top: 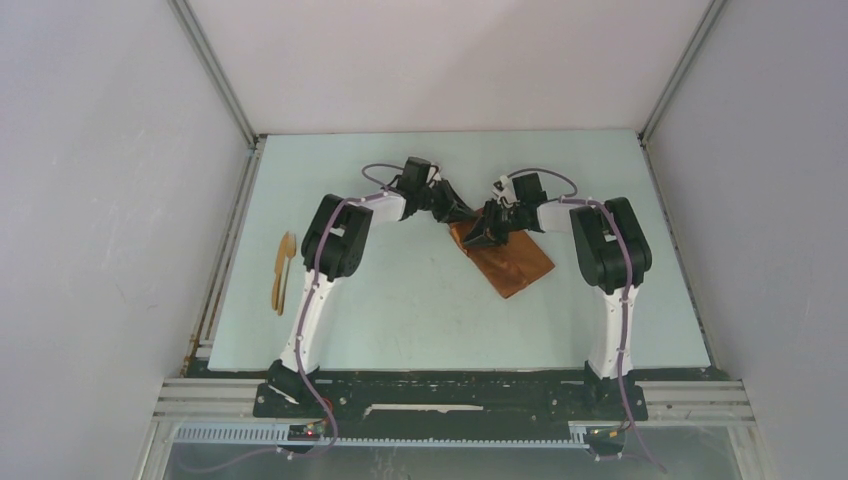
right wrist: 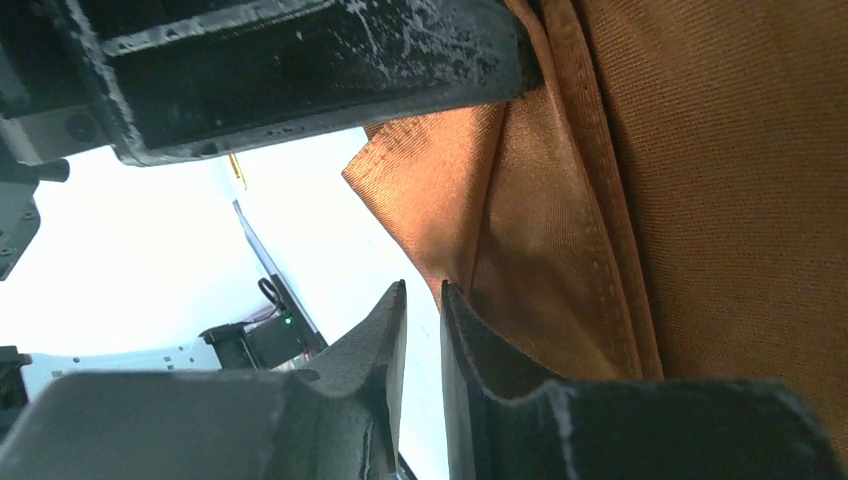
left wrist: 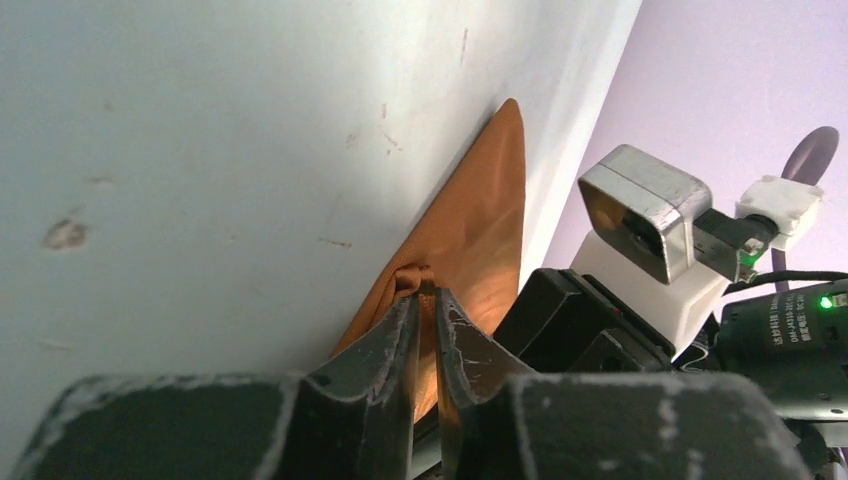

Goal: Fold the napkin into a case and place the utensils inside
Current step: Smooth out the 2/3-rectangle-folded napkin at the center of the board.

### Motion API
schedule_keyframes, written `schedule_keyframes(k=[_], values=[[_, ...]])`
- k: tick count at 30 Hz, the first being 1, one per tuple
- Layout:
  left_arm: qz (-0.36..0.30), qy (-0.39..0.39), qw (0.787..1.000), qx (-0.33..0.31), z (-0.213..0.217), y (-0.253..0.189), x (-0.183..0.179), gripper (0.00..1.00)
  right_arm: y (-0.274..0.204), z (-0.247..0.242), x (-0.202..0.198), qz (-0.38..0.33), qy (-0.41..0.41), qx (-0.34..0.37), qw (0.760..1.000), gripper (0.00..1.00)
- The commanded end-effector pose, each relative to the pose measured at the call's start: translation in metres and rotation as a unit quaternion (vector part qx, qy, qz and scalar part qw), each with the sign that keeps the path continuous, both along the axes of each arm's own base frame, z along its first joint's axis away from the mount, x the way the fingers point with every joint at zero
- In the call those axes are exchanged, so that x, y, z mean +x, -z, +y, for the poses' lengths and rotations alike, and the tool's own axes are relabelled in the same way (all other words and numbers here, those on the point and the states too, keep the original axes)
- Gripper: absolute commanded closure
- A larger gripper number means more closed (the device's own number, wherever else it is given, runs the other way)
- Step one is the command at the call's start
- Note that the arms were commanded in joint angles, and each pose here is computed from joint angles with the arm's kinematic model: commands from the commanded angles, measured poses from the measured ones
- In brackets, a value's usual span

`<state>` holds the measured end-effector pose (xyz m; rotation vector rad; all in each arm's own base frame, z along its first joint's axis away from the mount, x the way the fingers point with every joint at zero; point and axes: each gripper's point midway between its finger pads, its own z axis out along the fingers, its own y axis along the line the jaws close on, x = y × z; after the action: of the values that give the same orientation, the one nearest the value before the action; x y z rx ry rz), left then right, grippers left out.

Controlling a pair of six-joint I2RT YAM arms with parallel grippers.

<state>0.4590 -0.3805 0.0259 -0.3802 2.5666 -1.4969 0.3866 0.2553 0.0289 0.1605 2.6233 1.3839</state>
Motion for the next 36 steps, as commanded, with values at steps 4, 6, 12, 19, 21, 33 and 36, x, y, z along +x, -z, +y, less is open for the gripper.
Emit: schedule_keyframes(k=[4, 6, 12, 19, 21, 33, 36], values=[[-0.034, 0.004, 0.999, -0.002, -0.003, -0.023, 0.010, 0.70, -0.037, -0.007, 0.000, -0.047, -0.009, -0.025, 0.999, 0.70], [-0.040, 0.010, 0.999, -0.003, -0.002, -0.040, 0.007, 0.63, -0.064, -0.017, -0.002, -0.076, -0.008, -0.044, 0.996, 0.64], [-0.108, 0.029, 0.993, -0.025, 0.001, -0.121, -0.004, 0.49, -0.070, -0.082, -0.023, -0.080, 0.027, -0.181, 0.980, 0.47], [-0.147, 0.035, 0.988, 0.006, 0.026, -0.154, -0.042, 0.47, -0.050, -0.129, -0.045, -0.053, 0.069, -0.223, 0.971, 0.45], [-0.137, 0.042, 0.990, 0.016, 0.028, -0.143, -0.058, 0.48, -0.044, -0.133, -0.048, -0.046, 0.072, -0.227, 0.970, 0.45], [-0.127, 0.160, 0.979, 0.021, -0.025, -0.115, -0.181, 0.48, -0.023, -0.148, -0.064, -0.017, 0.086, -0.229, 0.969, 0.48], [-0.130, 0.193, 0.972, 0.024, -0.047, -0.102, -0.208, 0.48, -0.037, -0.157, -0.058, -0.033, 0.105, -0.220, 0.969, 0.45]])
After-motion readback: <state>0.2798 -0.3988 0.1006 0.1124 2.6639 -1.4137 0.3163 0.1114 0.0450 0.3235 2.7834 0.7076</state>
